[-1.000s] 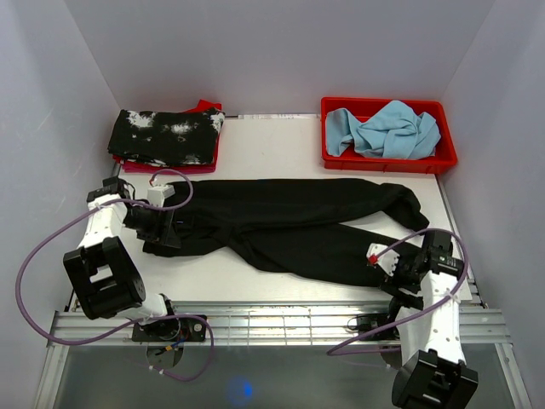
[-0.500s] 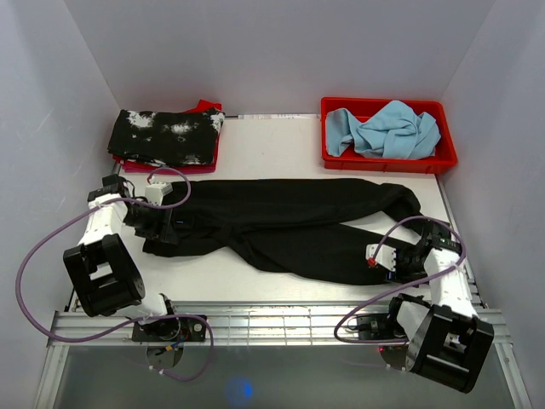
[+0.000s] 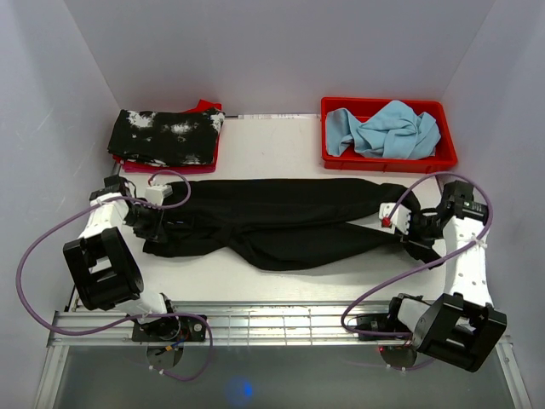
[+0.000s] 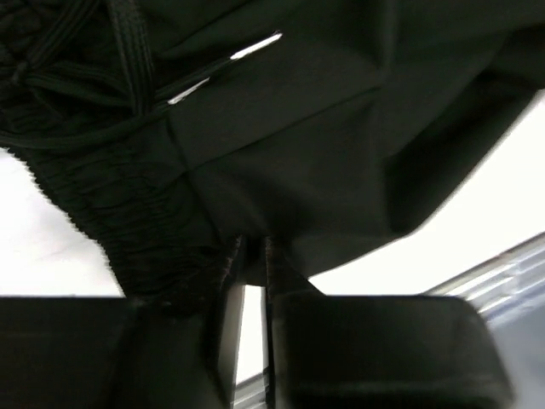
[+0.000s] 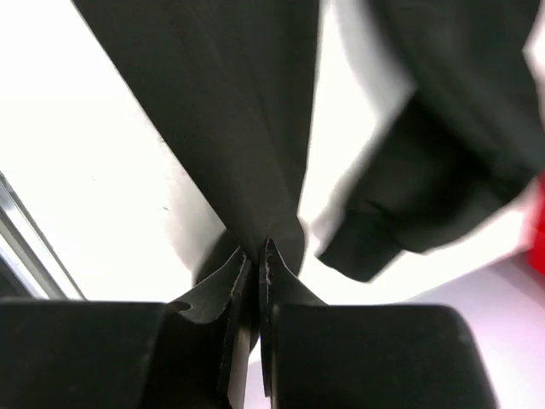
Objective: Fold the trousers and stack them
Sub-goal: Flatten the trousers out
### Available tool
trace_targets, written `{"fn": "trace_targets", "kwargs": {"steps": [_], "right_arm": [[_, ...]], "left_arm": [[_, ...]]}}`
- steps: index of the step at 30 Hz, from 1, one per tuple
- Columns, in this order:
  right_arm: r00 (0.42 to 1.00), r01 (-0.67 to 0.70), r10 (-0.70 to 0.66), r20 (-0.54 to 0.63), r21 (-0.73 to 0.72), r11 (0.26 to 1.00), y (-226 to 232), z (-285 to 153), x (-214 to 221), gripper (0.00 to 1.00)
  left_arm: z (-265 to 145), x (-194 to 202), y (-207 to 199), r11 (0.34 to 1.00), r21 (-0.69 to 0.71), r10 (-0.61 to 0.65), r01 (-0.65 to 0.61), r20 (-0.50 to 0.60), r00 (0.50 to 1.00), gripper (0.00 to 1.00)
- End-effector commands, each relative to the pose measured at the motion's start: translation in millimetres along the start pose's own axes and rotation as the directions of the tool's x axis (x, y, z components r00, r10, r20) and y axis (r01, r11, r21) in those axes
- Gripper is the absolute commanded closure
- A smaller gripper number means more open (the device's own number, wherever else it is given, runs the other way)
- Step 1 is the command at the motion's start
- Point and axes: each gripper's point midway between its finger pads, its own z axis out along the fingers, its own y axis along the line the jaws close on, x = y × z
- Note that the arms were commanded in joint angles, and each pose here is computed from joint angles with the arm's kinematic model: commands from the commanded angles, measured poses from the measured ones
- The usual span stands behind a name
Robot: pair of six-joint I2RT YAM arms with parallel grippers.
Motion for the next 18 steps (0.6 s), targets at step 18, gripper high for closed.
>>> {"fn": "trace_targets", "kwargs": {"steps": [18], "right_arm": [[0.837, -0.540, 0.539, 0.094, -0.015, 0.842, -94, -54, -22, 0.92]], "left_arm": [[-17, -18, 89, 0.911, -0.268, 0.307, -0.314, -0.069, 0.949, 1.00]]}}
